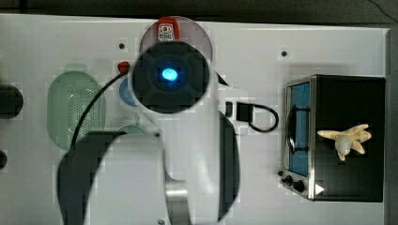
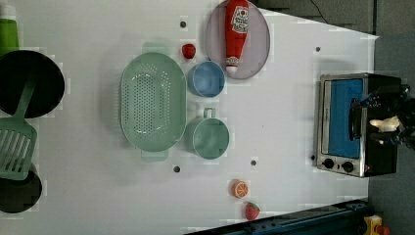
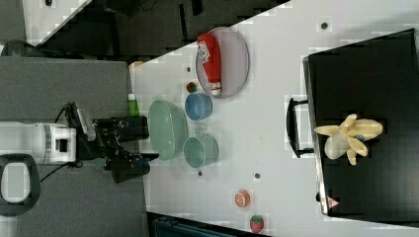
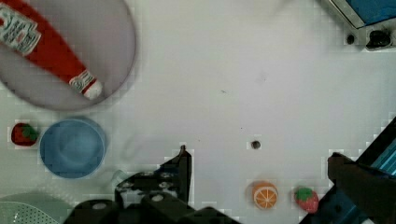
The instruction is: Pick banana from table and place on oven.
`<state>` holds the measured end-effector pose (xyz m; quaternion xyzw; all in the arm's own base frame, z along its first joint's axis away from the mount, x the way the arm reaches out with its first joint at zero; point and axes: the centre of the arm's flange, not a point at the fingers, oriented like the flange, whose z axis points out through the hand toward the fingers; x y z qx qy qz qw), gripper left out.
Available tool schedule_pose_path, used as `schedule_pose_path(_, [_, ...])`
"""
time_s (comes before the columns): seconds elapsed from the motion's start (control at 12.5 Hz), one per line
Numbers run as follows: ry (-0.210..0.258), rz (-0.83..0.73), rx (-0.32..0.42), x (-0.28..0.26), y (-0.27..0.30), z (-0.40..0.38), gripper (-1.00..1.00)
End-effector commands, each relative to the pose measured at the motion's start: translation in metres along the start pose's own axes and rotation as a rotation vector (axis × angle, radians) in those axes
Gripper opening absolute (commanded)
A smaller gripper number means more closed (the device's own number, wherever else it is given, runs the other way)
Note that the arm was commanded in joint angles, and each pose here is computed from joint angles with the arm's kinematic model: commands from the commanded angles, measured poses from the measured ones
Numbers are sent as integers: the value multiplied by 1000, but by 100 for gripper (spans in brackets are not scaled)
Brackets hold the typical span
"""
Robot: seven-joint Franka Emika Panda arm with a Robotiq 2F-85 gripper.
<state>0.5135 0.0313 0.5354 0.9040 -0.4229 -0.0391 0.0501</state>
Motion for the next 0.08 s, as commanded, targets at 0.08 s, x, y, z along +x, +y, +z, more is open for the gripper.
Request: schedule_pose_path(0.08, [26, 156, 84, 30, 49, -42, 100])
